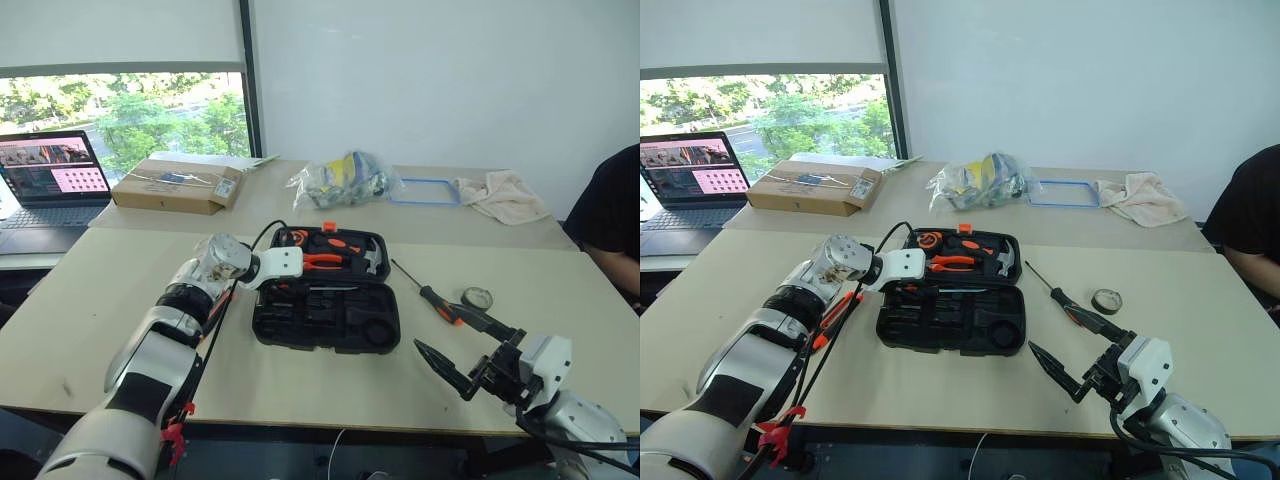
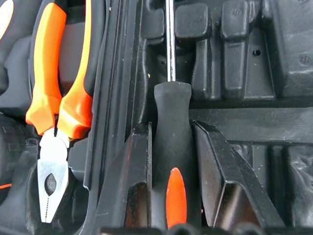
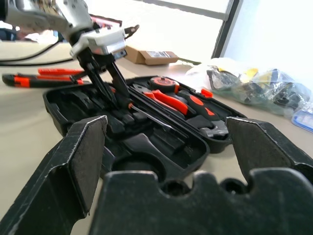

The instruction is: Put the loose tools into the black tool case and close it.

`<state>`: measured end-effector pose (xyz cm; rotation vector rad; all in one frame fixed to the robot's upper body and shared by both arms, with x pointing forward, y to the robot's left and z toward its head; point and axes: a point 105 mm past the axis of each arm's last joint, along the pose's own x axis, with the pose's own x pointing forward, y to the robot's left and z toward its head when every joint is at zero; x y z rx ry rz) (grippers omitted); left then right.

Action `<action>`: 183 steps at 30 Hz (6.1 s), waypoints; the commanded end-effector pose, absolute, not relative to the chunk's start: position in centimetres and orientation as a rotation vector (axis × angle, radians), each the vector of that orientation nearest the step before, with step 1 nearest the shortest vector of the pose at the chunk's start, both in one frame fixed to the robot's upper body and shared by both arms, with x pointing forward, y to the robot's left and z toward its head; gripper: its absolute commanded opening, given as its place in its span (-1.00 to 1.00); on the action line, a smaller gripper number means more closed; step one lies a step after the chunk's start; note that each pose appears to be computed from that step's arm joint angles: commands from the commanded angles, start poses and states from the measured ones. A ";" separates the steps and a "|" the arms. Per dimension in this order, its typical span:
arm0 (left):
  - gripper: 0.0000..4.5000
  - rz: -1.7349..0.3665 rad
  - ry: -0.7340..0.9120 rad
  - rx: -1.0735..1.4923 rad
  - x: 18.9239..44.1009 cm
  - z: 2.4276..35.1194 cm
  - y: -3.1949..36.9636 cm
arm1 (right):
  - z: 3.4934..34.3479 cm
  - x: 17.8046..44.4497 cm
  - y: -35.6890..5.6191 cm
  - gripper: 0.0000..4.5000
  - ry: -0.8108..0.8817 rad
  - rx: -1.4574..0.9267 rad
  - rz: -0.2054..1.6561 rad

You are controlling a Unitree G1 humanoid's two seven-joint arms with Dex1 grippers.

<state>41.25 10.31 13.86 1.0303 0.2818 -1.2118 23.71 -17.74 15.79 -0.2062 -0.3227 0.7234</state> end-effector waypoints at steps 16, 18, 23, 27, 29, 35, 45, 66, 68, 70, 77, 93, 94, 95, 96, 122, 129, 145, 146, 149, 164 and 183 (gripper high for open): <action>0.16 -1.177 -0.057 0.789 41.1 20.1 9.7 | 16.4 22.5 -15.2 1.00 -0.270 -0.047 0.842; -0.09 -1.173 -0.006 0.740 41.2 18.8 10.1 | 16.5 22.8 -15.4 1.00 -0.277 -0.049 0.822; -0.94 -1.190 0.136 0.675 41.0 15.9 10.4 | 17.1 23.3 -16.2 1.00 -0.303 -0.033 0.754; -0.98 -1.173 0.168 0.662 41.1 14.9 10.0 | 17.0 23.3 -16.6 1.00 -0.296 -0.044 0.734; -0.98 -1.175 0.195 0.661 41.1 14.1 9.7 | 17.0 23.2 -16.7 1.00 -0.295 -0.046 0.729; -0.98 -1.183 0.282 0.687 40.7 12.0 9.6 | 17.0 23.2 -17.0 1.00 -0.292 -0.051 0.715; -0.98 -1.190 0.347 0.732 40.1 9.7 9.3 | 16.7 23.4 -17.8 1.00 -0.282 -0.072 0.679; 0.96 -1.112 0.043 0.321 27.9 14.9 24.9 | 13.5 21.9 -27.3 1.00 0.054 -0.344 0.450; 0.96 -1.101 0.032 0.307 27.4 14.9 24.8 | 14.4 24.1 -26.7 1.00 0.087 -0.349 0.492; 0.96 -1.103 0.017 0.286 27.2 15.0 24.1 | 14.6 27.3 -25.9 1.00 0.169 -0.374 0.544; 0.96 -1.102 -0.023 0.283 27.5 15.1 22.6 | 13.7 33.9 -25.5 1.00 0.382 -0.429 0.601; 1.00 -1.090 -0.030 0.263 27.1 14.9 22.0 | 11.9 39.7 -23.2 0.69 0.488 -0.449 0.652; 1.00 -1.092 -0.031 0.262 27.1 14.9 22.0 | 11.7 39.8 -23.5 0.56 0.516 -0.429 0.627; 1.00 -1.096 -0.033 0.261 27.1 15.0 21.9 | 11.8 39.9 -23.8 0.41 0.527 -0.409 0.609; 1.00 -1.100 -0.036 0.259 27.1 15.1 21.9 | 12.1 40.0 -23.9 0.26 0.525 -0.390 0.593; 1.00 -1.043 -0.050 0.196 26.7 15.0 22.2 | 18.2 37.5 -8.9 -0.55 0.247 -0.840 1.214; 1.00 -1.029 -0.053 0.204 26.5 15.2 22.2 | 16.2 39.3 -8.1 -0.55 0.301 -0.941 1.189; 1.00 -1.008 -0.052 0.214 26.2 15.3 22.1 | 14.8 39.4 -7.1 -0.55 0.301 -1.017 1.270; 1.00 -1.008 -0.052 0.214 26.2 15.3 22.0 | 14.7 39.5 -7.1 -0.55 0.311 -1.016 1.266; 1.00 -1.008 -0.052 0.215 26.1 15.3 22.0 | 14.4 39.7 -7.2 -0.55 0.338 -1.003 1.253; 1.00 -0.955 -0.045 0.241 26.1 15.4 22.6 | 20.2 37.9 -7.0 0.59 0.190 -0.982 1.424; 1.00 -0.941 -0.034 0.259 26.6 14.8 22.7 | 13.8 39.2 -4.7 -0.98 0.232 -0.874 1.362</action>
